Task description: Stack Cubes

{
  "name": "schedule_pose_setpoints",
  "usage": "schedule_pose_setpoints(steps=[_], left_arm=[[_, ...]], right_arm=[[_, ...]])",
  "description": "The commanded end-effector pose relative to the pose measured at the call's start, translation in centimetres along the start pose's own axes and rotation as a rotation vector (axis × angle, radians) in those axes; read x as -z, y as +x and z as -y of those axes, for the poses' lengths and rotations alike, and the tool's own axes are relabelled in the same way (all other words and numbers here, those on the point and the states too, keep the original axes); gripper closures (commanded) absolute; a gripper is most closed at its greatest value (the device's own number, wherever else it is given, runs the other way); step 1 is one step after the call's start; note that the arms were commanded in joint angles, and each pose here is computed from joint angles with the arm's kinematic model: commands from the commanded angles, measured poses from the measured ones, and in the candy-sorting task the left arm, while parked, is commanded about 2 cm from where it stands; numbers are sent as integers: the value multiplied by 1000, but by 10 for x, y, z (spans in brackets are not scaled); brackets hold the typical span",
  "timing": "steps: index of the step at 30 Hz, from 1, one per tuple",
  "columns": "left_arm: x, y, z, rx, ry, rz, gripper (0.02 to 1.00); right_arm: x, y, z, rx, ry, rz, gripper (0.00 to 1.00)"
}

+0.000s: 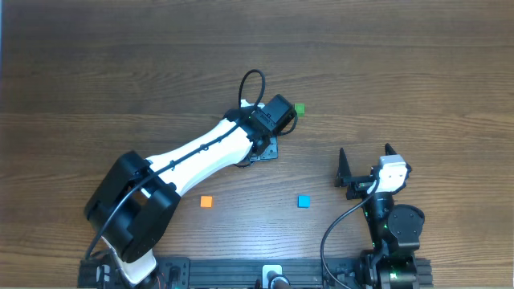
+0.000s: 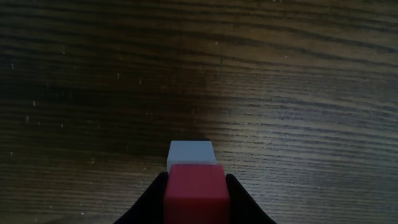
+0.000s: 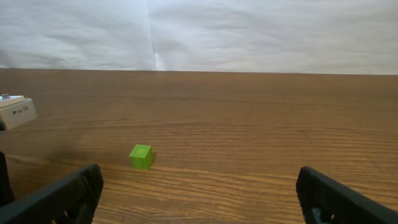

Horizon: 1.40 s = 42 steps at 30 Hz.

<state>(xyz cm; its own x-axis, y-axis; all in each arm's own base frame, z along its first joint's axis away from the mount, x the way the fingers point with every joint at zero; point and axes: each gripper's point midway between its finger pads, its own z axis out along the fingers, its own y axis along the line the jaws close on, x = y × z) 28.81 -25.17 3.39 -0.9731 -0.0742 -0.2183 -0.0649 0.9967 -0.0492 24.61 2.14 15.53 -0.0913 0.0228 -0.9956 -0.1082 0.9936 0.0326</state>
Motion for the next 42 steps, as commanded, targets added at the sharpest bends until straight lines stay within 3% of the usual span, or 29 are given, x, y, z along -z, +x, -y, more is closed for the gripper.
schedule_pose_setpoints(steps=[1, 26, 42], left_arm=[[-6, 2, -5, 18, -15, -13, 897], [-9, 2, -7, 16, -32, -9, 842], [-10, 4, -10, 14, -43, -15, 704]], right_arm=[[-1, 4, -1, 1, -4, -9, 9], [-1, 4, -1, 1, -4, -9, 7], [-1, 4, -1, 1, -4, -9, 9]])
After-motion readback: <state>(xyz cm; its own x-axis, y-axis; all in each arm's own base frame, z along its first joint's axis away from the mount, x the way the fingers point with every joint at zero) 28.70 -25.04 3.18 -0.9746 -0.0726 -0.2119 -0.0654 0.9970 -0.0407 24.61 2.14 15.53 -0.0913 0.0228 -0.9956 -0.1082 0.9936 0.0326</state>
